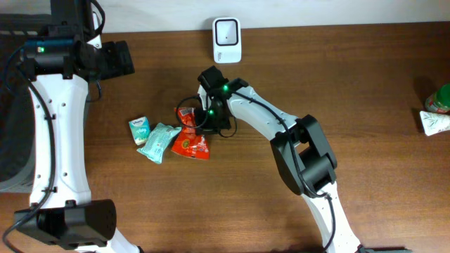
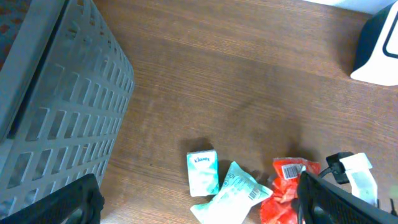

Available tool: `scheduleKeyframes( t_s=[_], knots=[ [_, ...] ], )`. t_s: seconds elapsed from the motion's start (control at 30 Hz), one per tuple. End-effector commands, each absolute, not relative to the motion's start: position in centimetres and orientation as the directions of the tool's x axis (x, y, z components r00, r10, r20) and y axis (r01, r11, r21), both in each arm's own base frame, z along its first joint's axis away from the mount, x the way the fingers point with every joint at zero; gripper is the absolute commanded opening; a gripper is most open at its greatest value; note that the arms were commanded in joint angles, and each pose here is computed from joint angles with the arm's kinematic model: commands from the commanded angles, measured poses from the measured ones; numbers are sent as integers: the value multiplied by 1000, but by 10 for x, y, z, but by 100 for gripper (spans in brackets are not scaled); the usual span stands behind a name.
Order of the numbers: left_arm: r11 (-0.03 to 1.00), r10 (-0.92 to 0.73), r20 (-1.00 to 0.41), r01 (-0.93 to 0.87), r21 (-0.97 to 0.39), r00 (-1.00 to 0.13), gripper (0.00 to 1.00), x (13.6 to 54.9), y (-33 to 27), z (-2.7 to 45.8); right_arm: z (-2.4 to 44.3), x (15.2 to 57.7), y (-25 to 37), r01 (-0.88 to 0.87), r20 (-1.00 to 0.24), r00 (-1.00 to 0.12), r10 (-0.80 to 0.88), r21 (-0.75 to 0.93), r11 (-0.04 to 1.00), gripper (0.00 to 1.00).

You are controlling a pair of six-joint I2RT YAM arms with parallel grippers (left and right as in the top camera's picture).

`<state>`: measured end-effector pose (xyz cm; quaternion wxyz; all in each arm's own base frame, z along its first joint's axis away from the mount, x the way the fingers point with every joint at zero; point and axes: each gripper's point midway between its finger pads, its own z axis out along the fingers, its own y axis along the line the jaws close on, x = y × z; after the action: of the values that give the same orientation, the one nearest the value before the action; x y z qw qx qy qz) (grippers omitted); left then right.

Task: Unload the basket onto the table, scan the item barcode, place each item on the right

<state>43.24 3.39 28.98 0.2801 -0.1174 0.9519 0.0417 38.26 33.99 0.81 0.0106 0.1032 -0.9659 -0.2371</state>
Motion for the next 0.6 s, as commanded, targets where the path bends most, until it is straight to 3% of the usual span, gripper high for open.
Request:
scheduleKeyframes(
  t_s=[0.0, 0.13, 0.3, 0.4, 0.47, 0.57],
  knots=[
    [965, -211, -556, -260, 10, -804, 99, 433, 35, 296, 8, 416, 280, -160, -126, -981, -147, 97, 982, 4],
    [965, -211, -556, -260, 10, -804, 99, 433, 35, 296, 90, 447, 217, -81, -277, -947, -161, -280, 957, 4],
    [965, -211, -556, -261, 10, -804, 99, 433, 35, 296, 126, 449, 138, 58, -310, -928, -207, -668, 742, 4],
    [965, -211, -556, -260, 10, -804, 99, 433, 35, 296, 102, 436, 113, 15, -212, -955, -208, -732, 681, 4],
    [965, -211, -556, -260, 10, -804, 99, 433, 35, 296, 90, 427, 100, -103, -85, -962, -260, -767, 633, 4],
    [965, -211, -556, -260, 10, -804, 99, 433, 35, 296, 80, 418, 104, -151, -35, -963, -267, -750, 644, 4]
  ],
)
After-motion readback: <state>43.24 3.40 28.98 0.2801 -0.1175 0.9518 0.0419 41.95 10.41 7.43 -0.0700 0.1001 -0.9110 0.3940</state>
